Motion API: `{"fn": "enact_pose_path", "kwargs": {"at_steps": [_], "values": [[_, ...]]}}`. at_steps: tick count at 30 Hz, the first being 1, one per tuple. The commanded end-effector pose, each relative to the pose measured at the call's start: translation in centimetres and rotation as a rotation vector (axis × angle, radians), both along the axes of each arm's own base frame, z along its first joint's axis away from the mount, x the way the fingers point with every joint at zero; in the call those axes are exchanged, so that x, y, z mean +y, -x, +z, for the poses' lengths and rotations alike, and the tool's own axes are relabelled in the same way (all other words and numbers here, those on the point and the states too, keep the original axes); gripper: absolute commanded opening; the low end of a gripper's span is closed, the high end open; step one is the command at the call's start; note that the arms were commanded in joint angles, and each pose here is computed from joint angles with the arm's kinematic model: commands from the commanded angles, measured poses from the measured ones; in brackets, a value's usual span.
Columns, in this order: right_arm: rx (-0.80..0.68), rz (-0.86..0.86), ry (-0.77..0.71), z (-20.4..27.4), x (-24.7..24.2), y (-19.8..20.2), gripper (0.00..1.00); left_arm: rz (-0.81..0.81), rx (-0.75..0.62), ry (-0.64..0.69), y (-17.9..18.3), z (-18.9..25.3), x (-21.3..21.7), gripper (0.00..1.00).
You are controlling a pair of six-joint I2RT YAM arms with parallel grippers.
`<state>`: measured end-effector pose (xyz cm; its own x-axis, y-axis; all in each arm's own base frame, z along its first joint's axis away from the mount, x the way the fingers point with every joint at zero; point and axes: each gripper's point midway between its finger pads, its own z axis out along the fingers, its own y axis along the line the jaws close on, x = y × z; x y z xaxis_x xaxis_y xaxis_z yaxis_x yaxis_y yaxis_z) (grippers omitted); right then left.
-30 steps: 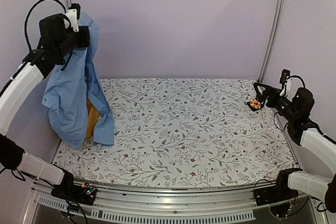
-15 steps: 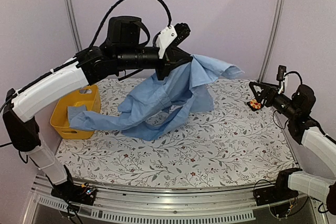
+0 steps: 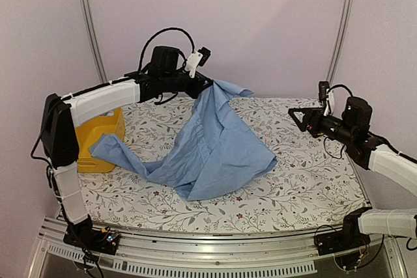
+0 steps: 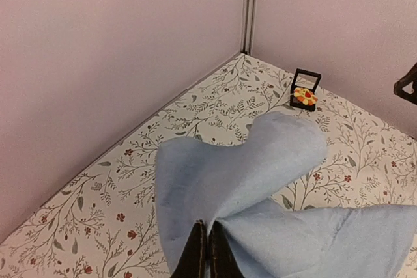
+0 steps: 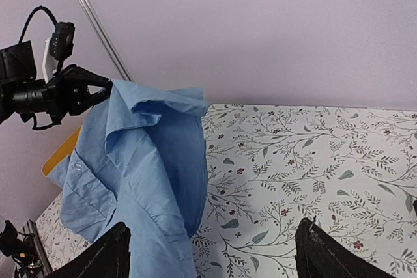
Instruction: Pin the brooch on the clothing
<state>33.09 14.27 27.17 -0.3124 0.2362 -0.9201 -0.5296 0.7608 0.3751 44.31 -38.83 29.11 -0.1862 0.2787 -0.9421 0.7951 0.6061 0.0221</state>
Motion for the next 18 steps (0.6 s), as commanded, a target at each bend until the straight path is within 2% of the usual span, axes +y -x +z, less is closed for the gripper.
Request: {"fn": "enact_pose_path", "kwargs": {"at_steps": [1, 3, 7, 9, 14, 16, 18], "values": [[0.182, -0.002, 0.164, -7.2, 4.8, 0.2, 0.88, 0.037, 0.0, 0.128, 0.3, 1.8, 0.0, 0.0], [0.281, 0.045, 0.187, -10.7, 7.4, 0.5, 0.9, 0.038, -0.006, 0.144, 0.4, 1.5, 0.0, 0.0], [0.397, 0.125, 0.143, -14.8, 11.3, 0.7, 0.91, 0.033, 0.013, 0.161, 1.3, 0.0, 0.6, 0.0], [0.407, 0.176, 0.099, -15.4, 13.3, 0.8, 0.91, 0.034, 0.026, 0.159, 1.6, -0.8, 0.8, 0.0], [0.555, 0.249, 0.05, -19.3, 16.9, 0.2, 0.91, 0.04, 0.038, 0.166, 2.0, -1.4, 1.2, 0.0], [0.609, 0.265, 0.046, -20.8, 17.7, 0.4, 0.9, 0.047, 0.031, 0.167, 2.1, -1.1, 1.5, 0.0], [0.647, 0.275, 0.043, -21.9, 17.9, 0.8, 0.83, 0.06, 0.02, 0.169, 2.3, -0.5, 1.9, 0.0]]}}
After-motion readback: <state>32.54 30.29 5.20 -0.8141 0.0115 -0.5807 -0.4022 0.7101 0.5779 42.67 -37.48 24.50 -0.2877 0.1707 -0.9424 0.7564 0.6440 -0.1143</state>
